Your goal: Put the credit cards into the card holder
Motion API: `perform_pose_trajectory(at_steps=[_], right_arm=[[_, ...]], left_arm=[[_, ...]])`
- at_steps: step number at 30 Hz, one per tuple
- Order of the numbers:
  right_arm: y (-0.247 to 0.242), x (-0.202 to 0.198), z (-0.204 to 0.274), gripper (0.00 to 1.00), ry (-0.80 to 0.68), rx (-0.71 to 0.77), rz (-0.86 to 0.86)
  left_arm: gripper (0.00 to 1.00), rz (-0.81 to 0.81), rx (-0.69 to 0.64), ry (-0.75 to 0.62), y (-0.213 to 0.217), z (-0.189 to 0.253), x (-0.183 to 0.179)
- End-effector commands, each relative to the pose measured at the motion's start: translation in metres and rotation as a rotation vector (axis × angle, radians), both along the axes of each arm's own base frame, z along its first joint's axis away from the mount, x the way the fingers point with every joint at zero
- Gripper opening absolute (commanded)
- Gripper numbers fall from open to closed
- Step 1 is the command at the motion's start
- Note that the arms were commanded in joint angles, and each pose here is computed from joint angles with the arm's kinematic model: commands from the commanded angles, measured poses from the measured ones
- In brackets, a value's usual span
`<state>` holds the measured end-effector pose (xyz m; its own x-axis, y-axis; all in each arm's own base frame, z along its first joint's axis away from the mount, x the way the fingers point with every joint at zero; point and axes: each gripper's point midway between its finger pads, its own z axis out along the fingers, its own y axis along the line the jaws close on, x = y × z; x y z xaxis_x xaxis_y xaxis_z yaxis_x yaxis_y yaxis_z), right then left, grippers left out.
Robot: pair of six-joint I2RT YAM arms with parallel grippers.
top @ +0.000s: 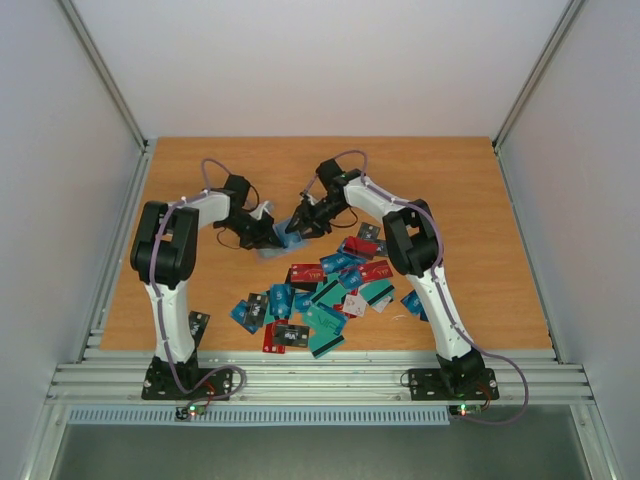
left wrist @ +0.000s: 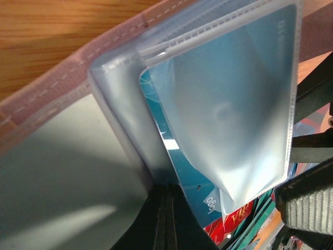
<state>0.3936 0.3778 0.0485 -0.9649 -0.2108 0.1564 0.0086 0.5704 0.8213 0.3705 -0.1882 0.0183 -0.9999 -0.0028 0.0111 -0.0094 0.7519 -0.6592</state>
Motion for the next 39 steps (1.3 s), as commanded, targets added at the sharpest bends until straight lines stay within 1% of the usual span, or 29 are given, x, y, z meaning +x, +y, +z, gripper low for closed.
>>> perform_pose_trajectory(at_steps=[1, 6, 12, 16, 18, 28, 34, 39], right_arm=[[0.011, 0.002, 0.004, 0.38, -0.005, 0.022, 0.003], [0.014, 0.005, 0.007, 0.38, -0.011, 0.028, -0.005], [0.018, 0.004, 0.009, 0.38, -0.013, 0.028, -0.002], [0.021, 0.002, 0.010, 0.38, -0.015, 0.027, 0.004], [0.023, 0.000, 0.011, 0.37, -0.016, 0.026, 0.010], [0.038, -0.010, 0.016, 0.37, -0.023, 0.033, 0.042], [0.050, -0.017, 0.020, 0.37, -0.029, 0.036, 0.068], [0.061, -0.026, 0.022, 0.37, -0.030, 0.040, 0.092]], left_arm=[[0.00, -0.024, 0.122, 0.044, 0.009, -0.026, -0.012], [0.05, 0.001, 0.149, 0.023, 0.014, -0.010, -0.011], [0.12, 0.020, 0.200, 0.012, 0.023, 0.005, -0.017], [0.20, 0.040, 0.219, -0.012, 0.028, 0.019, -0.018], [0.21, 0.052, 0.224, -0.026, 0.030, 0.026, -0.017], [0.24, 0.148, 0.214, -0.087, 0.041, 0.053, -0.020], [0.25, 0.209, 0.232, -0.136, 0.058, 0.069, -0.024], [0.25, 0.247, 0.243, -0.149, 0.072, 0.074, -0.035]])
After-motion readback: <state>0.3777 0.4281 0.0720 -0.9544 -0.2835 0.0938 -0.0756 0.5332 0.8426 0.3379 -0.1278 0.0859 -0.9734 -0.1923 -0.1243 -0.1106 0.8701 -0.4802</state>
